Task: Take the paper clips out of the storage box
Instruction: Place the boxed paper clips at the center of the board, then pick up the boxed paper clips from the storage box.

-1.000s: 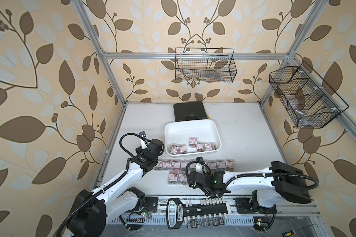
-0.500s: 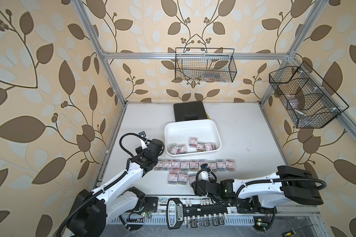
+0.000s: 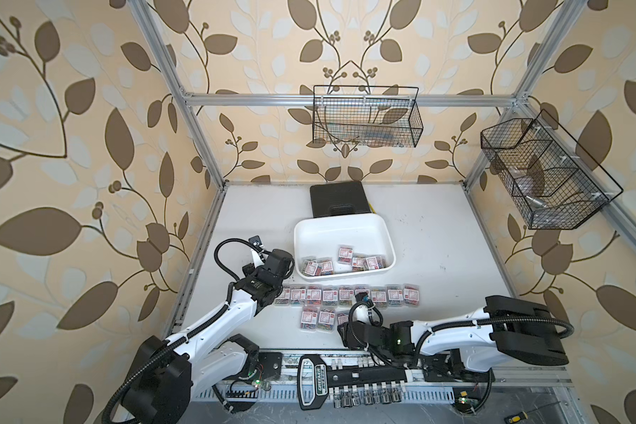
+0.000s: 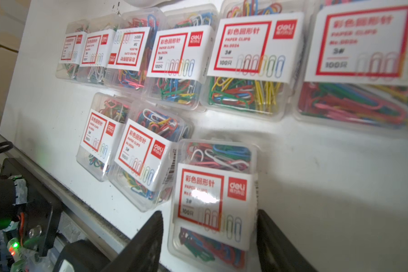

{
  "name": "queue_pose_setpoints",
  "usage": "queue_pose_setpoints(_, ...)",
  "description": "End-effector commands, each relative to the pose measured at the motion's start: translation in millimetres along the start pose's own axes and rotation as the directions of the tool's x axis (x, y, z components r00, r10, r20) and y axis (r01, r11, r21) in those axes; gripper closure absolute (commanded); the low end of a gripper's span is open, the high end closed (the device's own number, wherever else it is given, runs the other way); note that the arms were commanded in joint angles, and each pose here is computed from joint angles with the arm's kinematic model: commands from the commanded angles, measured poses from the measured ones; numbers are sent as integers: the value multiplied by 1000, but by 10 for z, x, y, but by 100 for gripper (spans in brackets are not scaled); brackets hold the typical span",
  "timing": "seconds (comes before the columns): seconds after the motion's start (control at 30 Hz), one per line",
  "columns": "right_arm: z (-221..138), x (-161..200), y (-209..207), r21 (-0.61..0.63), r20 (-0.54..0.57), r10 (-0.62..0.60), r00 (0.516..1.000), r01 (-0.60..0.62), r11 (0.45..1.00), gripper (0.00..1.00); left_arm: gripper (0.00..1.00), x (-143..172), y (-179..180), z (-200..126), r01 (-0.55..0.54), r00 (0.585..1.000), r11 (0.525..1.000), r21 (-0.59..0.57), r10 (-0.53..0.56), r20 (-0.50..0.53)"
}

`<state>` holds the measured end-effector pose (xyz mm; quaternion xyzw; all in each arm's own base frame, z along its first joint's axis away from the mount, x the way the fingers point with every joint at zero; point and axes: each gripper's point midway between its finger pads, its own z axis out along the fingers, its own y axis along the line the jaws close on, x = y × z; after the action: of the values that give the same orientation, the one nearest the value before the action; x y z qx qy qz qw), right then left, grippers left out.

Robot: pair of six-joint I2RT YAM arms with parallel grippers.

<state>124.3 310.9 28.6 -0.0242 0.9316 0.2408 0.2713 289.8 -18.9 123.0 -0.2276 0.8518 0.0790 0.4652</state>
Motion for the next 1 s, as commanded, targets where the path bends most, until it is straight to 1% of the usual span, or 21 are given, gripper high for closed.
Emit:
queue_pose_setpoints(0.0,45,-19,37,14,5,-2,1000,2,1000,37,13,-110,57,-9,34,999,999,-34,-33,35)
queue_pose_setpoints(0.27,120,-27,135,32,-4,-47,999,47,998,37,13,-108,54,-8,32,999,999,-33,-31,34)
queue_pose_setpoints(0.4,-2,-215,166,52,23,-64,998,63,997,34,13,-103,48,-1,29,999,999,-36,-28,30)
queue_pose_setpoints(0.5,-176,-473,181,41,64,-52,997,49,998,30,13,-107,36,2,29,999,999,-34,-28,27)
queue_pose_setpoints(0.6,-395,-804,165,43,122,-44,992,39,998,28,13,-101,37,4,27,999,999,-32,-26,27)
queue_pose_setpoints(0.73,-652,-1334,137,54,210,-41,977,30,998,26,13,-108,-4,7,21,999,1000,-12,-20,30)
queue_pose_setpoints(0.87,-697,-1870,-31,82,261,-7,965,-15,996,25,13,-117,-75,12,8,1000,1000,22,-9,29)
queue_pose_setpoints(0.97,-651,-2237,-176,128,289,2,957,-40,991,25,12,-117,-101,14,2,1000,999,34,-3,27)
